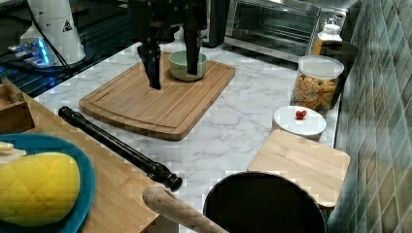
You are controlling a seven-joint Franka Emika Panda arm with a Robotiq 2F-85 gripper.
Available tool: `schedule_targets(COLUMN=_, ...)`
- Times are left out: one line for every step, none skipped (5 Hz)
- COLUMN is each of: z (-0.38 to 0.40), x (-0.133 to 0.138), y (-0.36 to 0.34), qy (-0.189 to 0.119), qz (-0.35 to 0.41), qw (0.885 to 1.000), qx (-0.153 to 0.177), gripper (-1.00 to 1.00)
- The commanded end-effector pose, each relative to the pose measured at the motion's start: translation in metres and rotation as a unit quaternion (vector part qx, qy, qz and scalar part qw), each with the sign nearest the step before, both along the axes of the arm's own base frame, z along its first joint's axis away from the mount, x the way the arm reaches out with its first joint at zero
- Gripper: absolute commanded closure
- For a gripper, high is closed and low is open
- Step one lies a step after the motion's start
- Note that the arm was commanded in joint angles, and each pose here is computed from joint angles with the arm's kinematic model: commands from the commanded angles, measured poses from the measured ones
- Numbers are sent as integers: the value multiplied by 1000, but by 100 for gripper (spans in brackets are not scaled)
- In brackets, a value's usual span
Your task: Open the drawer.
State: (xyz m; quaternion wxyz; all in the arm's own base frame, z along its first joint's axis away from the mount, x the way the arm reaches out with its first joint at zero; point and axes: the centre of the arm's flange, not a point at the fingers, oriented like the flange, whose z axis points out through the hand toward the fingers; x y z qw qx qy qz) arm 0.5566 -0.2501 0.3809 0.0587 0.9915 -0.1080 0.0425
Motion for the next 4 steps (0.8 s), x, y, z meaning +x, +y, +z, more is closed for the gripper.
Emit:
schedule_targets(z=-14, x=-2, y=-35, qy=11, qz=-2, qw=999, qx=-42, gripper=-100)
schedule_targets(z=-29, x=-4, y=-40, qy=14, qz=-5, qw=999, qx=-48, gripper=-100)
schedule_targets(z=-37, x=-4, y=-49, qy=28, qz=-16, qw=998, qx=-49, gripper=-100)
schedule_targets(z=-34, x=-12, y=-65, qy=38, qz=-42, qw=995, qx=-76, gripper=-100)
